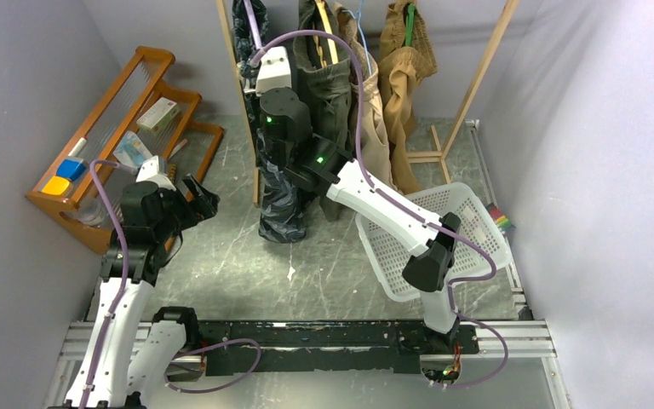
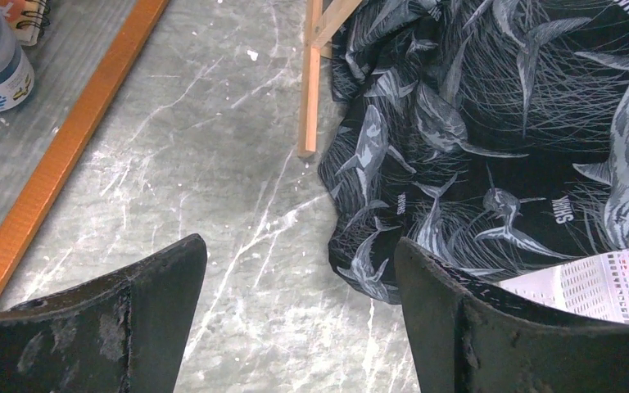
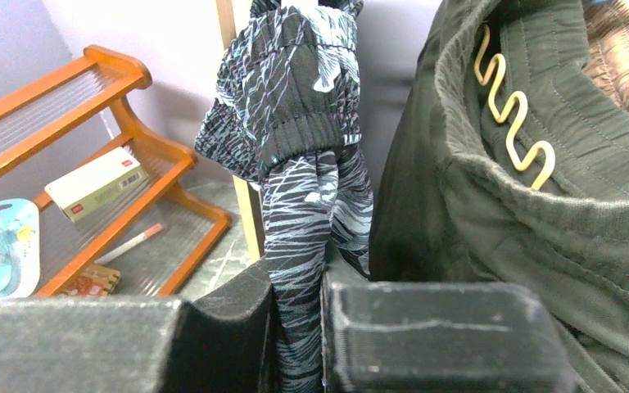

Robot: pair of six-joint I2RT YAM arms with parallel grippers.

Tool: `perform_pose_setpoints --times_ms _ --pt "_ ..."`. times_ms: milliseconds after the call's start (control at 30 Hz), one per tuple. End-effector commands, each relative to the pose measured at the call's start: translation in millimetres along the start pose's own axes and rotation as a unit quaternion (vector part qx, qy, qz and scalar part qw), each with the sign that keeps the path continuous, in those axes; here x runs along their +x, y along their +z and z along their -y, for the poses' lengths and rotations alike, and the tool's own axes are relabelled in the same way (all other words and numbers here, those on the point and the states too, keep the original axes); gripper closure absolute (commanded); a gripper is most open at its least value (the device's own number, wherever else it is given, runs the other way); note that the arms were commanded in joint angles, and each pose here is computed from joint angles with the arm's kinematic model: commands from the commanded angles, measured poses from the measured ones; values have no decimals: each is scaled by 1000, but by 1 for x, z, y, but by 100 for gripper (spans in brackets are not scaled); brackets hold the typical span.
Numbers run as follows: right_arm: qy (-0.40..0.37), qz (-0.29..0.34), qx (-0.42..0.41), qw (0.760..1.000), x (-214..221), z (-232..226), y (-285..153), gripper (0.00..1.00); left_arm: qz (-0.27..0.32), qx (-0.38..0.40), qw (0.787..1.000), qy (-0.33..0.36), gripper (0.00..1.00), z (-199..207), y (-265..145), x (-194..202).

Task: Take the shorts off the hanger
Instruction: Pick up the hanger from the clothes rod.

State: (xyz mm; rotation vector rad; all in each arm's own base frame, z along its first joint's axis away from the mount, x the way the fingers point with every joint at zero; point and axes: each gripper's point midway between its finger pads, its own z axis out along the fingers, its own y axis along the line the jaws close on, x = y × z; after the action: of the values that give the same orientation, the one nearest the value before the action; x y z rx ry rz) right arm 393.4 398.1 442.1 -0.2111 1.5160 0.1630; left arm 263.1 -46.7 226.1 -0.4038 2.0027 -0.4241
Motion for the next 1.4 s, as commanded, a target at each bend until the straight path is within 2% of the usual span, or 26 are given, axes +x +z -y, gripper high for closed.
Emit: perform_pose_setpoints --times_ms 0,167,433,800,933,1167,1367 --pt "63 65 18 996 -61 23 -16 100 17 17 1000 -4 11 6 5 -6" --pt "67 62 9 996 -72 26 -22 100 1 13 1000 0 12 7 7 -6" --pt "90 62 -4 994 -78 30 -35 100 20 7 1000 -4 11 4 -2 -9" --pt "69 29 -27 997 -57 29 -44 100 12 12 1000 -8 11 6 1 -6" --pt "48 23 -85 995 -43 18 -55 100 15 15 1000 -9 11 7 0 -7" --pt "48 17 -38 998 -36 37 -57 100 13 12 1000 -7 11 7 -1 -8" --pt "45 11 -44 998 -26 40 -63 100 13 15 1000 -10 11 8 -2 -8"
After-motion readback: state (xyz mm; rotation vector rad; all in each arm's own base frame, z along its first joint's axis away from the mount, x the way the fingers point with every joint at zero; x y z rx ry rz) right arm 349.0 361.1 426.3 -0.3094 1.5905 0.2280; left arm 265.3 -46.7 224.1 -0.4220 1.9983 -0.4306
